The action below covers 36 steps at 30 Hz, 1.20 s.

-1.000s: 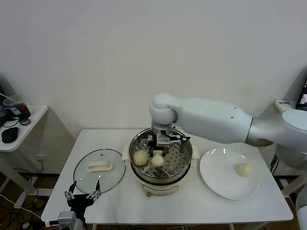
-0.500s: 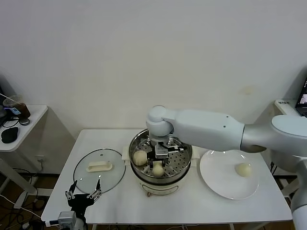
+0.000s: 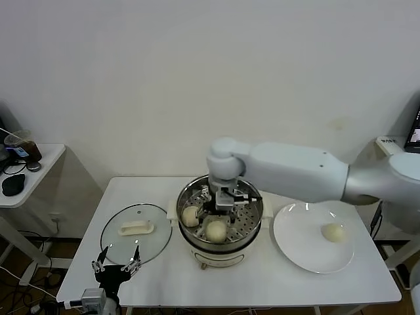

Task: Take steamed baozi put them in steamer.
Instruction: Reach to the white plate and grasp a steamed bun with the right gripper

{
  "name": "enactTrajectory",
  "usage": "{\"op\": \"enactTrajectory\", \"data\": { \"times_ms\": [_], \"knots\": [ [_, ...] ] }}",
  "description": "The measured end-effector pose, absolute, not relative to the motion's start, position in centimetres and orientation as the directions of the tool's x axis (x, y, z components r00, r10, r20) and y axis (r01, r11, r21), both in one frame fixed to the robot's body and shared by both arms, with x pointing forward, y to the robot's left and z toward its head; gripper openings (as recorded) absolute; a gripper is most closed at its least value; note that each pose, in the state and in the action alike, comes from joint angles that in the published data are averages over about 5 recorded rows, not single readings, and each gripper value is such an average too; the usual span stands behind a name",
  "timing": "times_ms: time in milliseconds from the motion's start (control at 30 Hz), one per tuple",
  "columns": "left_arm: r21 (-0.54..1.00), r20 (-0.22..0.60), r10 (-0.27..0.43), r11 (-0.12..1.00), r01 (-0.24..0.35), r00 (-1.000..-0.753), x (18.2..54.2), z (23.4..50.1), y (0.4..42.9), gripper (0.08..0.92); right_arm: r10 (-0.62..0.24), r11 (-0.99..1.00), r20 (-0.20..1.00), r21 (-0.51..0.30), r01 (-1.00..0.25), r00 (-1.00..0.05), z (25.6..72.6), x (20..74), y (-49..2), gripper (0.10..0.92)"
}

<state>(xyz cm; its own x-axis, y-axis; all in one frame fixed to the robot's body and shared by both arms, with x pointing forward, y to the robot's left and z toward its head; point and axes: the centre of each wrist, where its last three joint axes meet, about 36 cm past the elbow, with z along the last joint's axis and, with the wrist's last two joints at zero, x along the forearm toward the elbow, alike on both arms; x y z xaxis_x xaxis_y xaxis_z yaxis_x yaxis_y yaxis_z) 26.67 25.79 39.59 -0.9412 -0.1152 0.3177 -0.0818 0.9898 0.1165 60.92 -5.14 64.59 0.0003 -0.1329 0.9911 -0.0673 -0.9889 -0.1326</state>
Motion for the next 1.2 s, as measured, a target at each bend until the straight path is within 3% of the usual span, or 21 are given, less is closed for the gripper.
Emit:
{"op": "enactTrajectory", "data": {
  "times_ms": [133, 300, 533, 833, 1200],
  "knots": [
    [0.115, 0.317, -0.11, 0.99, -0.077, -0.942, 26.8, 39.6, 26.0, 0.823, -0.212, -0.947, 0.977, -0.211, -0.241, -0.021, 67.4, 61.8, -8.7, 0.823],
    [0.108, 0.318, -0.1, 0.992, -0.069, -0.943, 27.0, 39.7, 26.4, 0.823, -0.322, -0.767, 0.945, -0.299, -0.568, -0.063, 69.9, 63.1, -15.5, 0.823],
    [0.098, 0.328, -0.105, 0.992, -0.077, -0.939, 27.2, 39.5, 27.1, 0.823, -0.333, -0.399, 0.931, -0.285, -0.872, -0.152, 69.3, 63.8, -28.0, 0.823],
    [0.09, 0.365, -0.117, 0.992, -0.09, -0.924, 26.7, 38.5, 27.6, 0.823, -0.21, -0.096, 0.963, -0.191, -0.977, -0.167, 61.6, 60.9, -40.6, 0.823],
    [0.097, 0.367, -0.13, 0.99, -0.102, -0.921, 26.5, 38.6, 28.1, 0.823, -0.056, 0.03, 0.985, -0.162, -0.986, -0.164, 55.7, 58.7, -47.1, 0.823]
  ]
}}
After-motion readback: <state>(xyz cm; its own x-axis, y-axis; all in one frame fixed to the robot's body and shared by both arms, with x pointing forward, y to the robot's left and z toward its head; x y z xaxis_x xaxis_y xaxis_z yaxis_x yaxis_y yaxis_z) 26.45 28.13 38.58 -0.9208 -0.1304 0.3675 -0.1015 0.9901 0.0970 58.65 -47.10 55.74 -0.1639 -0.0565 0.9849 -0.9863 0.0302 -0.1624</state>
